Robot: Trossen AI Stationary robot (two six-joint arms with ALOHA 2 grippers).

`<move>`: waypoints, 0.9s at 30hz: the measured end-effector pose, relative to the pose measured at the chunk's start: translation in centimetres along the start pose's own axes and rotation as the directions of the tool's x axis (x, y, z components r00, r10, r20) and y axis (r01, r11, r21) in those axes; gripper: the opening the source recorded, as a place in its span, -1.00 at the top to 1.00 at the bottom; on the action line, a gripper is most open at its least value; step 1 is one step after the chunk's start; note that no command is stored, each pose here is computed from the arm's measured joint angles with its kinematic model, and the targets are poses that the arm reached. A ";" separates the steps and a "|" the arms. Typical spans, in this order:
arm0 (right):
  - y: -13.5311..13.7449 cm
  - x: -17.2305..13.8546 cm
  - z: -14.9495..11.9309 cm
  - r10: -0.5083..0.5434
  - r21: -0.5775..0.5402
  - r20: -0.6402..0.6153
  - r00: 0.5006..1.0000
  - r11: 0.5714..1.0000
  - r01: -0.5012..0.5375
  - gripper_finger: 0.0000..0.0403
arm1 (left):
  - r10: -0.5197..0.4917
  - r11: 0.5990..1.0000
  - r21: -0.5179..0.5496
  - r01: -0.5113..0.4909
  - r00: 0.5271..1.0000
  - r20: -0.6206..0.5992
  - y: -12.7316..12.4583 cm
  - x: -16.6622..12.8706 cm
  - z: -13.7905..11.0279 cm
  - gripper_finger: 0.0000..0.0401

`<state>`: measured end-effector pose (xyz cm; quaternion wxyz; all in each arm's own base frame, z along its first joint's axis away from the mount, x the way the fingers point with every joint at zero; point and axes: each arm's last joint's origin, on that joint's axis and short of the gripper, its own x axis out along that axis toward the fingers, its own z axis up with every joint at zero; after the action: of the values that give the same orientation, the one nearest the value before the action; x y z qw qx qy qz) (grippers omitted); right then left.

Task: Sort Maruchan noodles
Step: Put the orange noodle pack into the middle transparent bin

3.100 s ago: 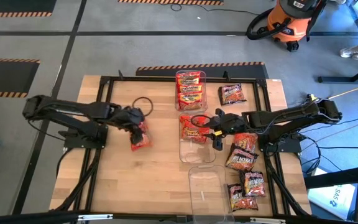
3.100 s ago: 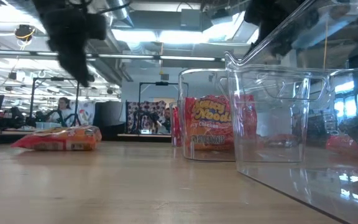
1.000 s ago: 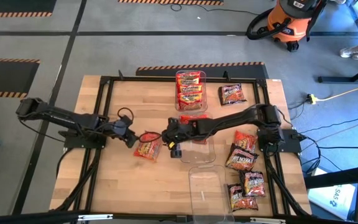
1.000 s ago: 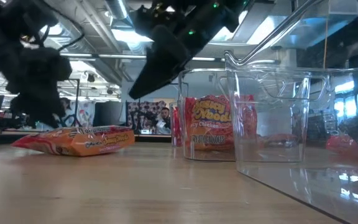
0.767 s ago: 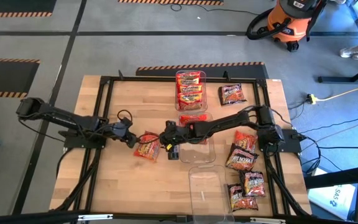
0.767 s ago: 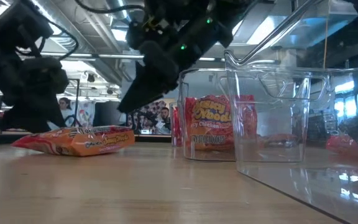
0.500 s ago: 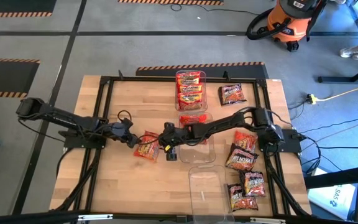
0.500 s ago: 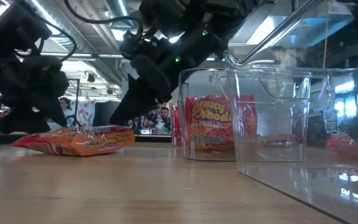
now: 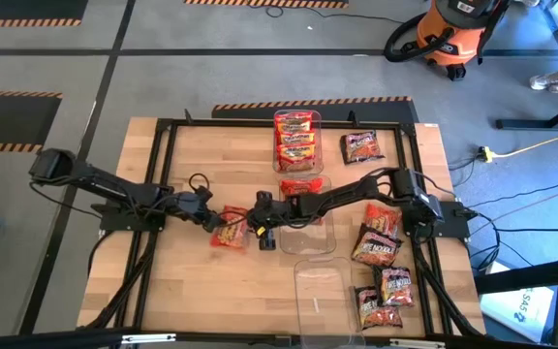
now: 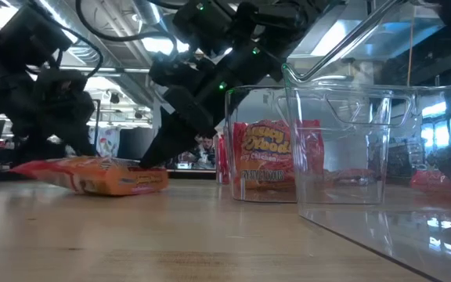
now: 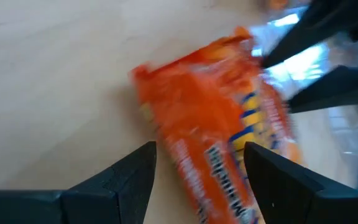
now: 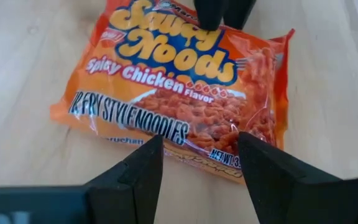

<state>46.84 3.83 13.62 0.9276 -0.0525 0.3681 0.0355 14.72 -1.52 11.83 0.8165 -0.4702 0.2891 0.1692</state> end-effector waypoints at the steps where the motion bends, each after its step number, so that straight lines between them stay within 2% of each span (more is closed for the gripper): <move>1: 0.0 0.0 0.0 0.000 -0.004 0.000 1.000 1.000 0.000 0.06 | -0.014 1.000 -0.001 0.014 1.000 -0.001 -0.1 0.1 0.0 -0.18; 8: 0.0 0.0 0.0 -0.009 -0.019 -0.002 1.000 1.000 0.009 0.06 | -0.057 0.998 -0.036 0.056 0.998 -0.032 -0.5 0.8 0.0 -0.18; 14: 0.0 0.0 0.0 -0.010 -0.019 -0.002 1.000 1.000 0.010 0.06 | 0.036 0.998 -0.038 -0.040 0.995 -0.092 0.4 1.6 -0.6 -0.18; 17: 0.0 0.0 0.0 -0.010 -0.019 -0.003 1.000 1.000 0.010 0.06 | 0.016 0.999 -0.045 -0.021 0.994 -0.109 0.3 1.7 -0.6 -0.18; 22: 0.0 0.0 0.0 -0.010 -0.020 -0.003 1.000 1.000 0.010 0.06 | -0.072 0.996 -0.053 0.066 0.989 -0.126 -0.3 1.7 -0.5 -0.18; 27: 0.0 0.0 0.0 -0.026 -0.020 -0.004 1.000 0.999 0.026 0.06 | -0.049 0.998 -0.031 0.045 0.988 -0.148 0.1 2.2 -0.9 -0.18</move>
<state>46.81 3.81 13.59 0.9266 -0.0667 0.3690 0.0270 16.13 -2.28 10.00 0.7899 -0.4995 0.3356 0.1182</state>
